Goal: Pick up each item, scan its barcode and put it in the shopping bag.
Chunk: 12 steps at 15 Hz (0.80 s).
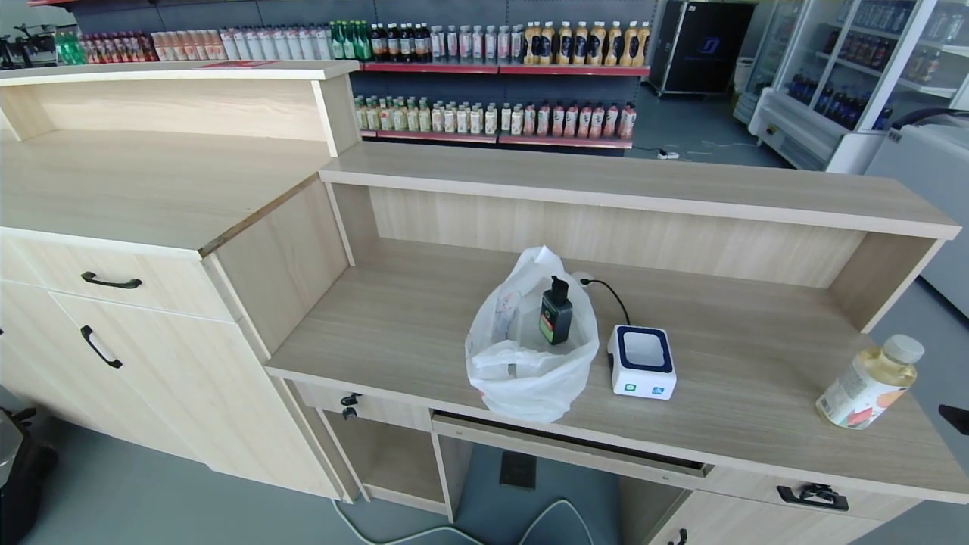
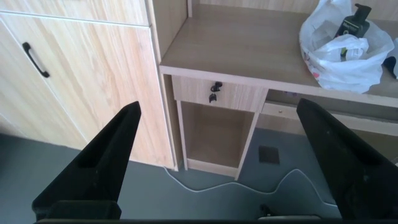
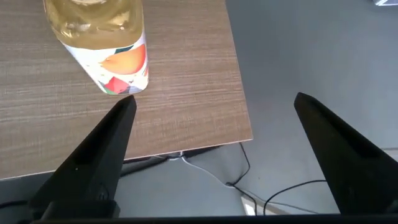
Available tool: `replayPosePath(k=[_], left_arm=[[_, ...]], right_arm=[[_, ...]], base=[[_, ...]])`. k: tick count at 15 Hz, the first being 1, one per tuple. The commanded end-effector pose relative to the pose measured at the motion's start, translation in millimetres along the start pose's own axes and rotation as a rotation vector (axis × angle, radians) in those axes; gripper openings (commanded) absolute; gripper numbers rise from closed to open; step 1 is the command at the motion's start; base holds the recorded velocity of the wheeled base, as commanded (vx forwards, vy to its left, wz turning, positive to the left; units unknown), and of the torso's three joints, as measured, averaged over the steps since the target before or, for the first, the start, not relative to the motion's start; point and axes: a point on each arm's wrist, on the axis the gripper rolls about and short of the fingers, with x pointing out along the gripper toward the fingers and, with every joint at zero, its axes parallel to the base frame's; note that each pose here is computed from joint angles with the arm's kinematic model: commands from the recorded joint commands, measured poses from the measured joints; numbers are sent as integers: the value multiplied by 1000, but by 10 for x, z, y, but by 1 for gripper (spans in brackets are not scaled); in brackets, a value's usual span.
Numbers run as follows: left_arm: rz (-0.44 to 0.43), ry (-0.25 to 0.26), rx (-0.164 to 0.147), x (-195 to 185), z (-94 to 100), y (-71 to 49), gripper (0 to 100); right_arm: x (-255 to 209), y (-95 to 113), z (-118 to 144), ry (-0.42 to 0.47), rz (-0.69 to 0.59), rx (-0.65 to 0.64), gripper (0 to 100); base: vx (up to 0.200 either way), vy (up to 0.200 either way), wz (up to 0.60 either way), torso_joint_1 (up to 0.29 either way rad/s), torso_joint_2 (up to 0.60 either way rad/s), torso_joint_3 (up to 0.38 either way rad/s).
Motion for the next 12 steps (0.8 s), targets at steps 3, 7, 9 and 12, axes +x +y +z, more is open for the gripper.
replayPosePath(k=[3,7,9,12], left_arm=[[0,0,0,0,0,0,100],[0,0,0,0,0,0,100],[0,0,0,0,0,0,100],[0,0,0,0,0,0,100]], right_arm=[[283,156,-119,11,65,-10,100],[421,311,-113,-40,116,-43,100],[468,366,-114,-50,131,-52,100],[555,422,-118,-63,145,-63,100]], base=[[0,0,0,0,0,0],[0,0,0,0,0,0],[0,0,0,0,0,0],[0,0,0,0,0,0]])
